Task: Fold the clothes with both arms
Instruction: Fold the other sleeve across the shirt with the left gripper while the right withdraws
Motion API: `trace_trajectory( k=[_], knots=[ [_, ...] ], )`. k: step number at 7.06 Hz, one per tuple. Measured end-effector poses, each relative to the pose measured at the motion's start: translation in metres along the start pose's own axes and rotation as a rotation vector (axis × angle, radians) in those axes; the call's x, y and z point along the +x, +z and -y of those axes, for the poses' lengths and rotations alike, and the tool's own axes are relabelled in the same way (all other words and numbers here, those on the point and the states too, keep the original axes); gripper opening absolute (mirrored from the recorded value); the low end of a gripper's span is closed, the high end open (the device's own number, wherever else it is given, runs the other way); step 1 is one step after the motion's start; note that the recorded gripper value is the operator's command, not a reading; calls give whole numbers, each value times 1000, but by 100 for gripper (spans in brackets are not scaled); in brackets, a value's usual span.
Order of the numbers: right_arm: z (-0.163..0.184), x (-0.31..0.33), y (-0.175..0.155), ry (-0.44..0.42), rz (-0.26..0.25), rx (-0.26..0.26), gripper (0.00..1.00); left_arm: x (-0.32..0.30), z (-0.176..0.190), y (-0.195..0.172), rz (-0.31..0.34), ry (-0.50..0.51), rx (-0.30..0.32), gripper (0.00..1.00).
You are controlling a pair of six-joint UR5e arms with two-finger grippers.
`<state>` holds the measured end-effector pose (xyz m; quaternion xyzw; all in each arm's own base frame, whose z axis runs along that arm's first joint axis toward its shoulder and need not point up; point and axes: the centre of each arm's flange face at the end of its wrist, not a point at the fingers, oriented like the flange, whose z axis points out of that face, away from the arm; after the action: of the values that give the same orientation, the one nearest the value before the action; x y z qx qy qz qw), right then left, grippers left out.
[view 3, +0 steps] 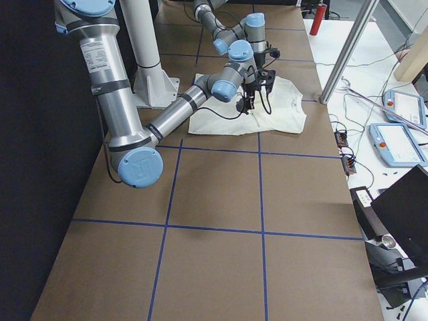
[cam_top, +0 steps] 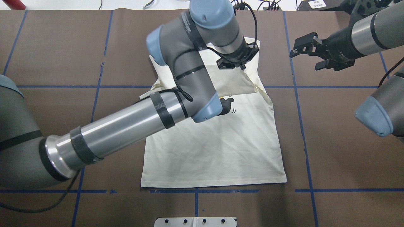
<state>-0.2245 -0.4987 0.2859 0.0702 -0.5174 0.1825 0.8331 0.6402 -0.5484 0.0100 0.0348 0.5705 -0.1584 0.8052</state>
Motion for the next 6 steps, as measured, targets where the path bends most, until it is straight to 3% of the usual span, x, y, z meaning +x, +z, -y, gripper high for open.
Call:
trace_trajectory(
  k=[2,4,5,6],
  knots=[
    [2,13,-4,-4,-11,2,100,-9,-22,41,-35,16,49,0],
    [-1,25,-11,-11,-17,5,100,-17,-23,55,-66,23,60,0],
    [-3,27,-13,-12,-17,5,100,-19,-24,60,-83,27,74,6],
    [-5,31,-15,-10,-20,5,100,-18,-29,64,-97,31,88,22]
  ],
)
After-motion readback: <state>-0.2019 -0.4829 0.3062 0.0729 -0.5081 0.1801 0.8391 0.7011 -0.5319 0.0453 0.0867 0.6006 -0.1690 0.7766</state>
